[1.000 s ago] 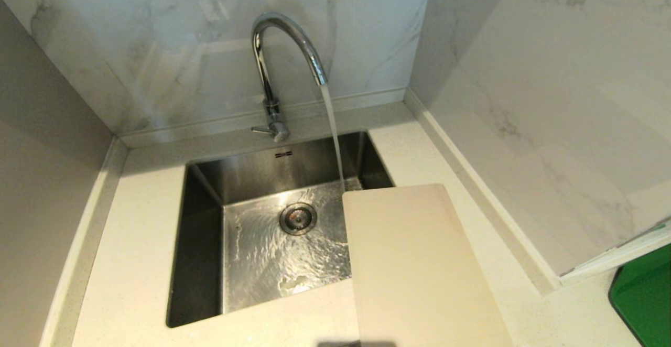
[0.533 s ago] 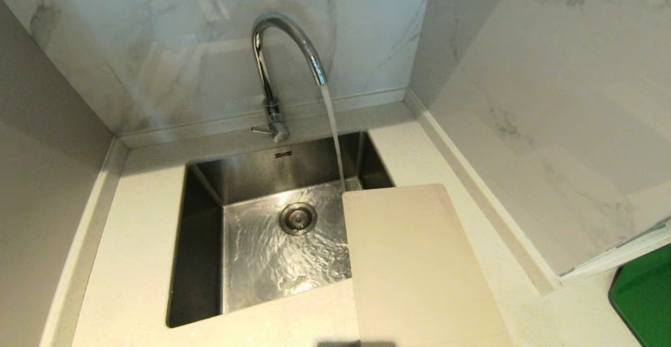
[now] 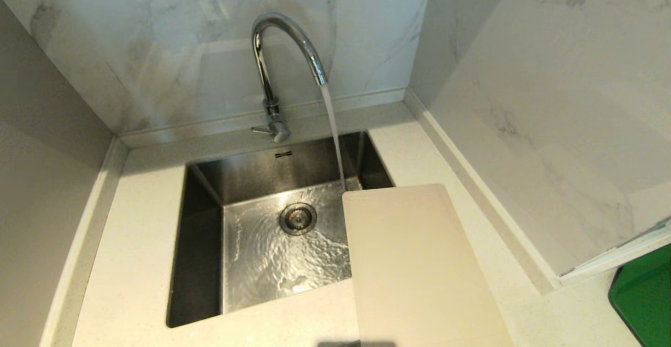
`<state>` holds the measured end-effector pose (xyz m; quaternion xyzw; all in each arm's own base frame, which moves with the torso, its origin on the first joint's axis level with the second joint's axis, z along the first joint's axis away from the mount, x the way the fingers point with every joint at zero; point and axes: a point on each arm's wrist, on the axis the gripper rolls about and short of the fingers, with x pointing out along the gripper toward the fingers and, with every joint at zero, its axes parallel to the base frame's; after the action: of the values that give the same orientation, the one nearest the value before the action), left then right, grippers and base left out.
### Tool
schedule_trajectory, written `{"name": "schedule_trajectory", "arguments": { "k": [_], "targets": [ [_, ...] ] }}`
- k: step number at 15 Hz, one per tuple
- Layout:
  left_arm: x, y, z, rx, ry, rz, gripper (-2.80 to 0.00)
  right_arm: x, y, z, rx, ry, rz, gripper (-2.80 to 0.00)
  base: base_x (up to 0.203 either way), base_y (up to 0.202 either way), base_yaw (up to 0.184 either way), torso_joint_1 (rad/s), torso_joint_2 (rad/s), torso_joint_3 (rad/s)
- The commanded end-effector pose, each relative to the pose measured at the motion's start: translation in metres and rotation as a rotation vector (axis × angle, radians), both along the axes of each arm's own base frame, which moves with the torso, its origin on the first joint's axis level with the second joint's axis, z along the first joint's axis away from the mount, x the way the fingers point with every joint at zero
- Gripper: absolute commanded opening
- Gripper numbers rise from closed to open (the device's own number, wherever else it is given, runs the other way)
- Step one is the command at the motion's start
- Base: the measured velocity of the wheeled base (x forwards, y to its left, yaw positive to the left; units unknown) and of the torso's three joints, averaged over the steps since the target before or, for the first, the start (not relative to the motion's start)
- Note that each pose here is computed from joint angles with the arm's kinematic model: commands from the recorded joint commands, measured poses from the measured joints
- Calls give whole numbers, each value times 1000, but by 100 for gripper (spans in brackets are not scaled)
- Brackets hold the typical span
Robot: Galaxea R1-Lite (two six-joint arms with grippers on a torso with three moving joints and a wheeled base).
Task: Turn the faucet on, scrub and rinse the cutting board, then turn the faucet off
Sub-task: Pick up the cutting board
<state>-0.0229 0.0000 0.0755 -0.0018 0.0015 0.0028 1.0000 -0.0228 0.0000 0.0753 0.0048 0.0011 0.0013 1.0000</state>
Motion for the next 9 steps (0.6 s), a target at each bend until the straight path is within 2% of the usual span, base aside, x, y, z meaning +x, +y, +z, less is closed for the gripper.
{"name": "schedule_trajectory", "arguments": {
  "k": [1, 9],
  "targets": [
    [0, 0, 0, 0, 3, 1, -280, 0, 0, 0, -2, 1, 1, -280, 0, 0, 0, 0, 0, 0],
    [0, 0, 0, -1, 3, 1, -280, 0, 0, 1, -10, 3, -1, -280, 0, 0, 0, 0, 0, 0]
  ]
}}
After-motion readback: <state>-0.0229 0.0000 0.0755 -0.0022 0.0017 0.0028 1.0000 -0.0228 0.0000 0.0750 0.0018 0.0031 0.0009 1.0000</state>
